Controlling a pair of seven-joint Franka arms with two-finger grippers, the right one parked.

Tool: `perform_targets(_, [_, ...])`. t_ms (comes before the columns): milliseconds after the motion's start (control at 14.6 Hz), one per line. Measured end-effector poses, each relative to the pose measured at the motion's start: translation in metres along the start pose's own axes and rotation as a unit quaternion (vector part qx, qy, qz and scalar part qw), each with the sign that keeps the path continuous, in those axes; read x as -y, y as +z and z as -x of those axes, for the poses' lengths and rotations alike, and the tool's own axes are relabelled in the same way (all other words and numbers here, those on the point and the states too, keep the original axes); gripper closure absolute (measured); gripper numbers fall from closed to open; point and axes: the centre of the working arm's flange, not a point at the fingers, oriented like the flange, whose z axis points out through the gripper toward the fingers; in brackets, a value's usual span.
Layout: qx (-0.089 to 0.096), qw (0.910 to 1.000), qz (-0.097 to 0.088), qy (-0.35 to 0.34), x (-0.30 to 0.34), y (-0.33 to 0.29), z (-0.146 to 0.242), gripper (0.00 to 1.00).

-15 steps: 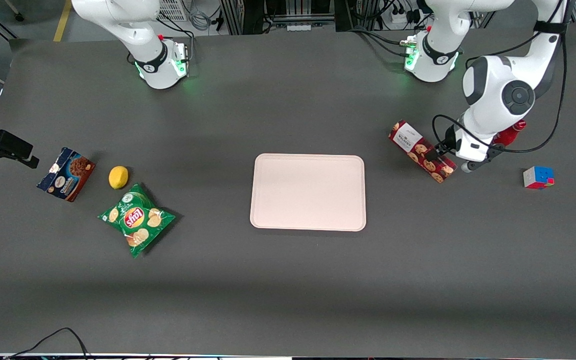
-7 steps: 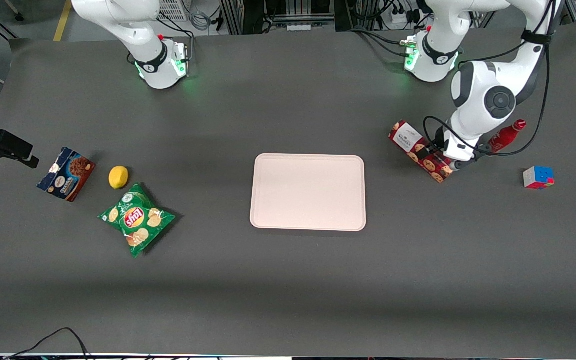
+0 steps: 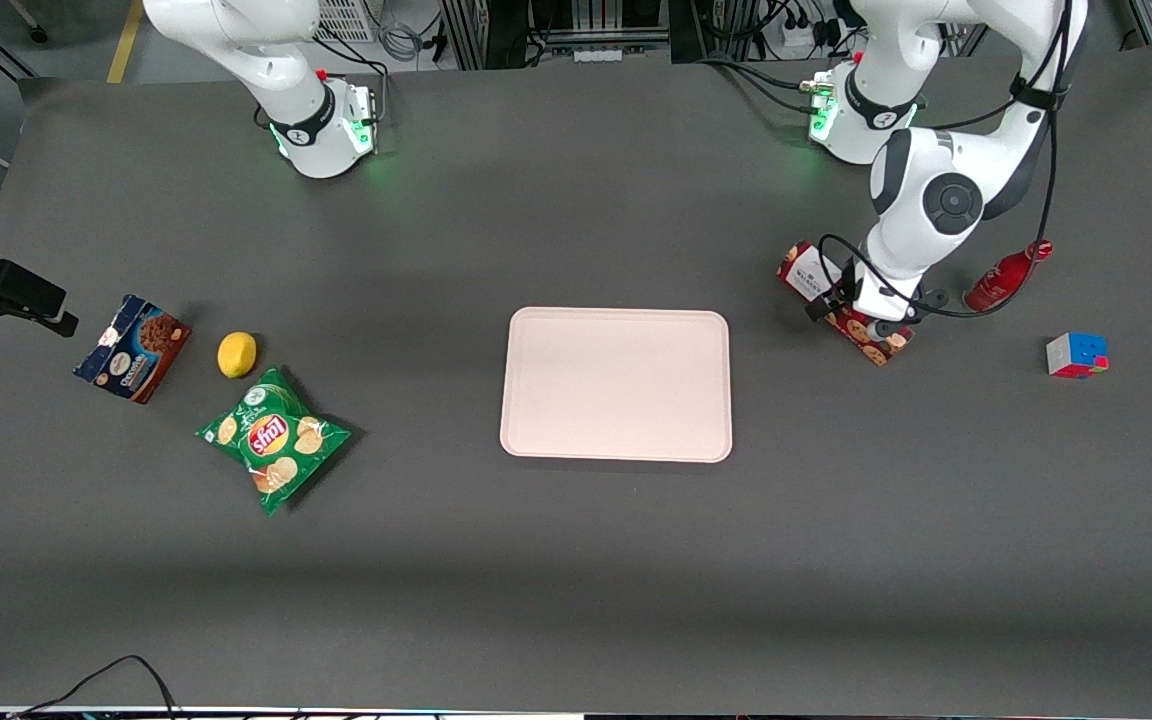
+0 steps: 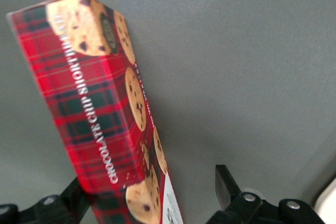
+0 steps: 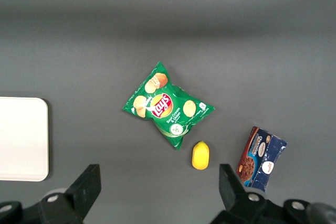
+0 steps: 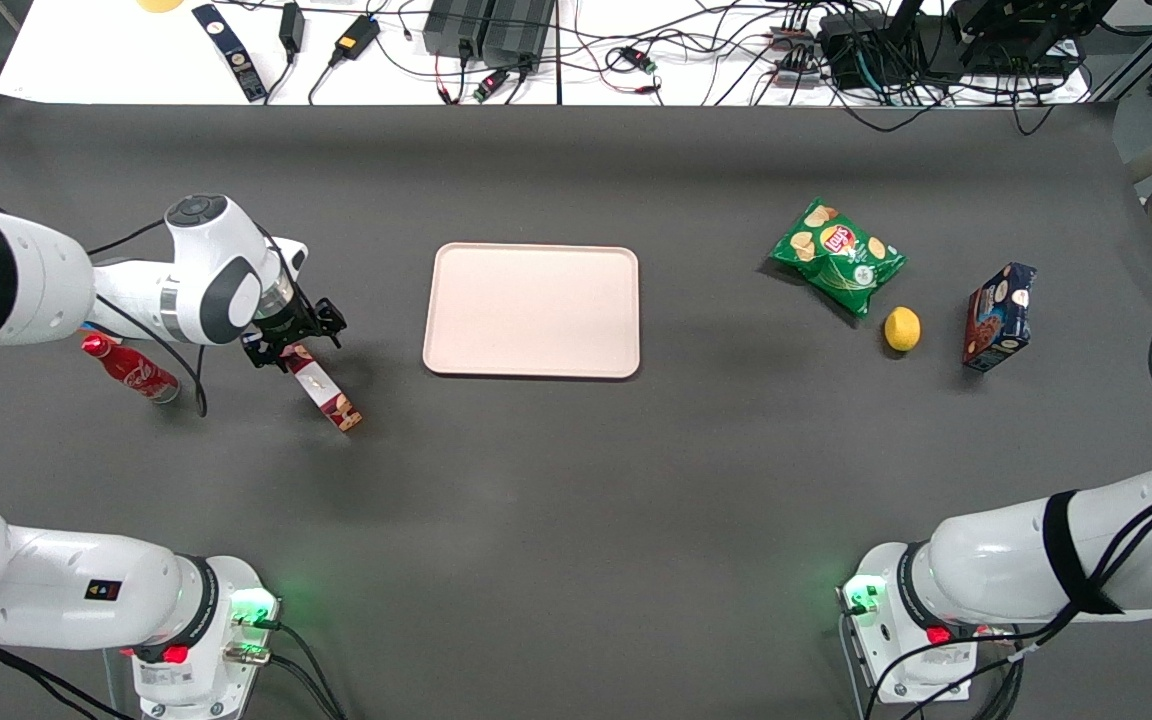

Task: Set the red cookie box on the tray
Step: 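Close the left gripper around the upright shortbread box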

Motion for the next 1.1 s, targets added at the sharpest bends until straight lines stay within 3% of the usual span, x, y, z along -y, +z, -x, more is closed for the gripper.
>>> perform_targets(549, [-0.001,0.9988,0.003,0.049,0.02,0.006,-0.021,0.01])
perform_targets(618, [-0.002,0.9989,0.004,0.047,0.022,0.005,-0.024,0.06])
perform_targets(961, [-0.003,0.9989,0.005,0.046,0.022,0.004,-0.025,0.6])
perform_targets(1029, [-0.004,0.9989,0.005,0.047,0.021,0.004,-0.025,0.67])
perform_targets(1098, [-0.004,0.9989,0.005,0.047,0.021,0.004,-0.025,0.67])
